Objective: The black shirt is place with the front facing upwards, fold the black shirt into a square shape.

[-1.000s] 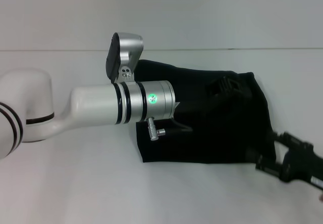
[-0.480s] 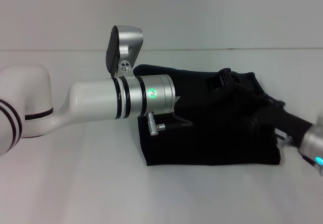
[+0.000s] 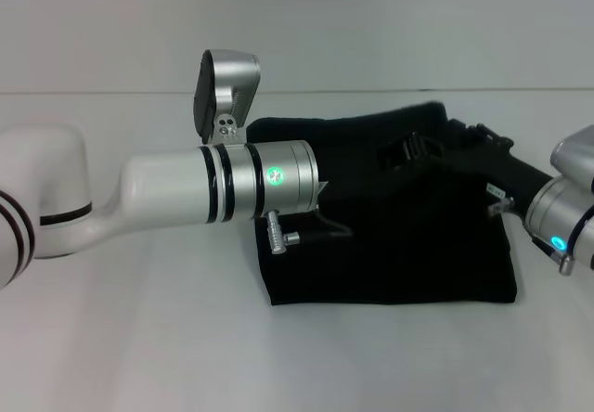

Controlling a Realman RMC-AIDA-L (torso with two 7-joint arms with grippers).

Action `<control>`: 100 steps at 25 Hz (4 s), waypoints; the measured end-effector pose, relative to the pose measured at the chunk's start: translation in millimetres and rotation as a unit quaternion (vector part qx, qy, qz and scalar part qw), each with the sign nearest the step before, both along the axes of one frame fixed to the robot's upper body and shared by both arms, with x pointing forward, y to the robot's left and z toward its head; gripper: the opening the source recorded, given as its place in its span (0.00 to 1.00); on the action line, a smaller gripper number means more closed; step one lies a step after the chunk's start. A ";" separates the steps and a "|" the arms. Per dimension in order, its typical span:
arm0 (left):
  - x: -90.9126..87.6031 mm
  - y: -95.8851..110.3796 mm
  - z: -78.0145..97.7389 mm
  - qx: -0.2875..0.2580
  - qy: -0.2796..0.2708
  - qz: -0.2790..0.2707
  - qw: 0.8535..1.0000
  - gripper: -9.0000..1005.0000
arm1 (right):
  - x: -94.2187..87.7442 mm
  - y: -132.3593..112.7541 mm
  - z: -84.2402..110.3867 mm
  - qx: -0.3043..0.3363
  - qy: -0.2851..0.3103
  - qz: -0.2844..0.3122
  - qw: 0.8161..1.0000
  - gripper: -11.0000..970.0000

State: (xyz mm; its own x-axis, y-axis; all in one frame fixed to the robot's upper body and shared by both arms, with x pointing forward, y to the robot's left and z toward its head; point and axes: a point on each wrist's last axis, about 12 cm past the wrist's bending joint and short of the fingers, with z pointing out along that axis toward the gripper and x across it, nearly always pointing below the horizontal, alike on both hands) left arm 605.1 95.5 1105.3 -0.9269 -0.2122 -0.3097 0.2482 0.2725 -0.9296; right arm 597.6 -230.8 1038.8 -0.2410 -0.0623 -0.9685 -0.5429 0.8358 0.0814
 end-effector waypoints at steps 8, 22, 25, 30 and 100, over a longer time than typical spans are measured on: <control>-5.7 -3.7 1.8 -0.005 -0.009 -0.029 1.000 0.03 | 4.4 -5.3 5.6 0.032 -0.010 -0.034 0.999 0.91; -18.6 -25.4 -16.7 0.026 0.000 -0.044 0.999 0.04 | -10.2 -30.1 -3.6 0.053 -0.006 -0.080 0.995 0.91; -21.0 -25.9 -21.6 0.031 0.002 -0.038 0.999 0.05 | -12.2 -34.0 -4.8 0.055 -0.005 -0.087 0.995 0.91; -25.8 -24.7 -31.8 0.043 0.003 -0.024 0.999 0.07 | -13.7 -38.3 -6.5 0.057 -0.002 -0.100 0.993 0.91; -22.5 33.5 -25.6 -0.019 -0.050 0.025 0.998 0.76 | -136.2 -132.3 -37.3 0.113 -0.028 -0.225 0.967 0.90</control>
State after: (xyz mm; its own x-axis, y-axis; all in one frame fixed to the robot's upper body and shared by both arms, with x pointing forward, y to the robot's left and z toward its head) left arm 582.7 129.0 1079.6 -0.8793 -0.2714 -0.3915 0.3279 0.2515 -0.9106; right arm 461.4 -363.1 1001.5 -0.1416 0.2528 -0.9571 -0.1365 0.9526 0.2718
